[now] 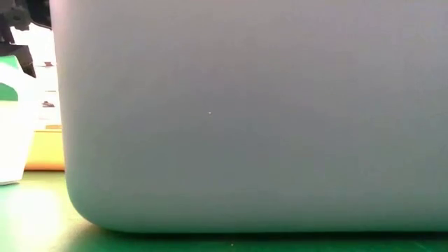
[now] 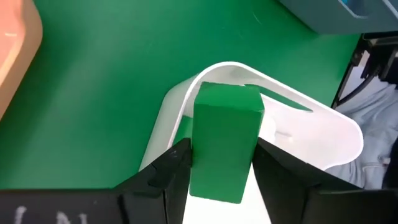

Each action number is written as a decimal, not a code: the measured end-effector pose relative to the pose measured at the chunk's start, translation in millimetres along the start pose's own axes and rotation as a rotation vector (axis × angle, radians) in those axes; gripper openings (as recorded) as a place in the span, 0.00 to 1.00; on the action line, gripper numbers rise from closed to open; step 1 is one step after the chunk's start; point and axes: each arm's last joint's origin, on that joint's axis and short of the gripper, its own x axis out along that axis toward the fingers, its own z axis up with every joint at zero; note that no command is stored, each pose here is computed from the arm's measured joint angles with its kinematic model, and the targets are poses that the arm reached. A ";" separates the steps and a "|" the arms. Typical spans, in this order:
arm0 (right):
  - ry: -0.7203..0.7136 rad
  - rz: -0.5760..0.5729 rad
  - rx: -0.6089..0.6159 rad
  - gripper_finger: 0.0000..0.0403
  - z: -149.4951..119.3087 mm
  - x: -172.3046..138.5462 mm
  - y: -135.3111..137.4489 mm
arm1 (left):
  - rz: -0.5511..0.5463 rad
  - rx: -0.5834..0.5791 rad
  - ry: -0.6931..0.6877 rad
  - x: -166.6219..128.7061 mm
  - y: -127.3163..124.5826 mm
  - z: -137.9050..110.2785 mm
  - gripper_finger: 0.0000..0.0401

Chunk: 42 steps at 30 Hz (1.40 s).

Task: Sort & place blocks by color
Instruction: Put the green block into the white bin, then put the red block into the gray bin

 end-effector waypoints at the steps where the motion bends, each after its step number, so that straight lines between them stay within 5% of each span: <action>1: 0.000 0.000 0.000 0.61 0.0 0.0 0.0 | 0.001 -0.007 0.001 0.0 0.1 0.0 0.44; 8: 0.000 0.000 0.000 0.61 0.0 0.0 -0.1 | -0.002 -0.006 0.002 0.0 -0.6 -0.9 0.58; 24: 0.000 0.000 0.000 0.61 -0.1 0.0 -0.1 | -0.069 0.037 -0.135 -35.7 -1.9 6.3 0.59; 37: 0.000 0.000 0.000 0.61 -0.1 0.0 0.0 | 0.062 0.119 -0.383 -85.8 50.8 55.5 0.59; 42: 0.000 0.000 0.000 0.61 -0.1 0.0 0.0 | 0.233 0.092 -0.516 -103.6 83.5 79.1 0.59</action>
